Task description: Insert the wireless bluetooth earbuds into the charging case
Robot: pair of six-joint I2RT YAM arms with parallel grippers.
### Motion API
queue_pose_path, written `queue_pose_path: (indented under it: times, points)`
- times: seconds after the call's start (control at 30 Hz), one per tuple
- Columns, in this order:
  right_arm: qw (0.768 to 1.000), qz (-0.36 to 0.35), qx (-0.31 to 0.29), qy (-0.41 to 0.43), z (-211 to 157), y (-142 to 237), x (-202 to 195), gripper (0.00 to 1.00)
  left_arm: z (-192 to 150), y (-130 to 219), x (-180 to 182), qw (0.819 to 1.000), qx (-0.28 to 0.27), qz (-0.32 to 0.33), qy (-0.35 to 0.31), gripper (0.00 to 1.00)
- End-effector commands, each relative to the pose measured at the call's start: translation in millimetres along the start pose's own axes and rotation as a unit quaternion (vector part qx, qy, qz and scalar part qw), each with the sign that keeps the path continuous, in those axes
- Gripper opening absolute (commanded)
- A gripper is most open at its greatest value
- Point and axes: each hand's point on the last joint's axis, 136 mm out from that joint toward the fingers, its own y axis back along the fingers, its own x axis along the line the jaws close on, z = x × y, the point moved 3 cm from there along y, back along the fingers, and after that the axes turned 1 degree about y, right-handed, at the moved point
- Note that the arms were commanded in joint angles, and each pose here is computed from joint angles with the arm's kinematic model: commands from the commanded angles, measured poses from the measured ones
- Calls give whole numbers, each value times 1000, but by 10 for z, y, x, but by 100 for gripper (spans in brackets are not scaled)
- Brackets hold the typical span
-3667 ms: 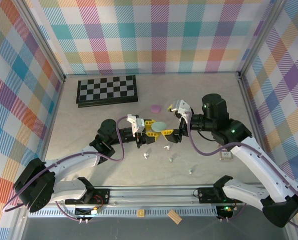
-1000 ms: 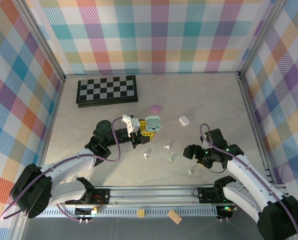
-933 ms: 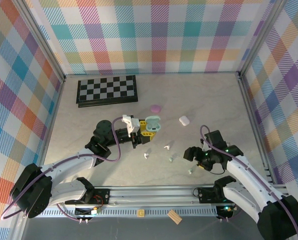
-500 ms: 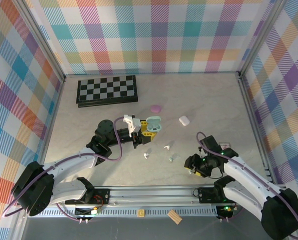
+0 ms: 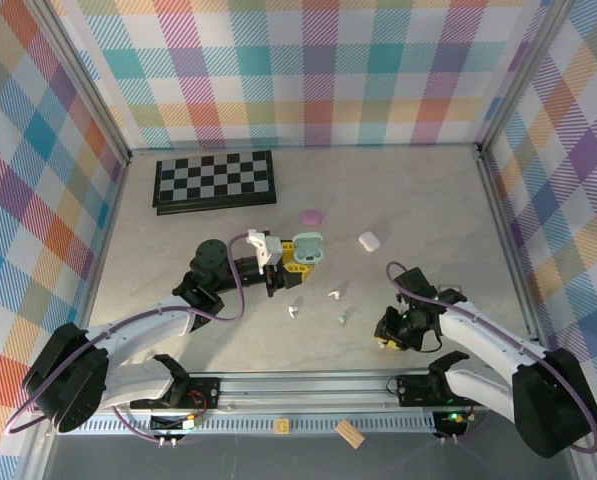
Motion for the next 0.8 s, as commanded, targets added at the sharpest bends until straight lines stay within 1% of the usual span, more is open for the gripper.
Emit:
queue_pose_path:
  times: [0.0, 0.07, 0.23, 0.37, 0.43, 0.6, 0.77]
  points:
    - [1000, 9, -19, 22, 89, 25, 96, 21, 97, 44, -10, 1000, -16, -3, -20, 34]
    - [999, 7, -22, 28, 106, 58, 117, 18, 89, 47, -10, 1000, -15, -1, -21, 34]
    - [997, 4, -34, 63, 221, 131, 241, 18, 46, 78, 21, 1000, -14, 9, -18, 34]
    - [992, -4, -58, 116, 461, 164, 439, 19, 18, 147, 94, 999, -24, 24, -13, 34]
    - [987, -19, -65, 145, 620, 174, 553, 19, 10, 178, 114, 999, -24, 27, -7, 33]
    - [976, -50, -57, 204, 927, 92, 771, 20, -11, 284, 139, 999, -25, 41, -4, 33]
    - [965, -90, -44, 241, 1133, 7, 841, 19, -41, 400, 136, 998, -27, 59, 3, 33]
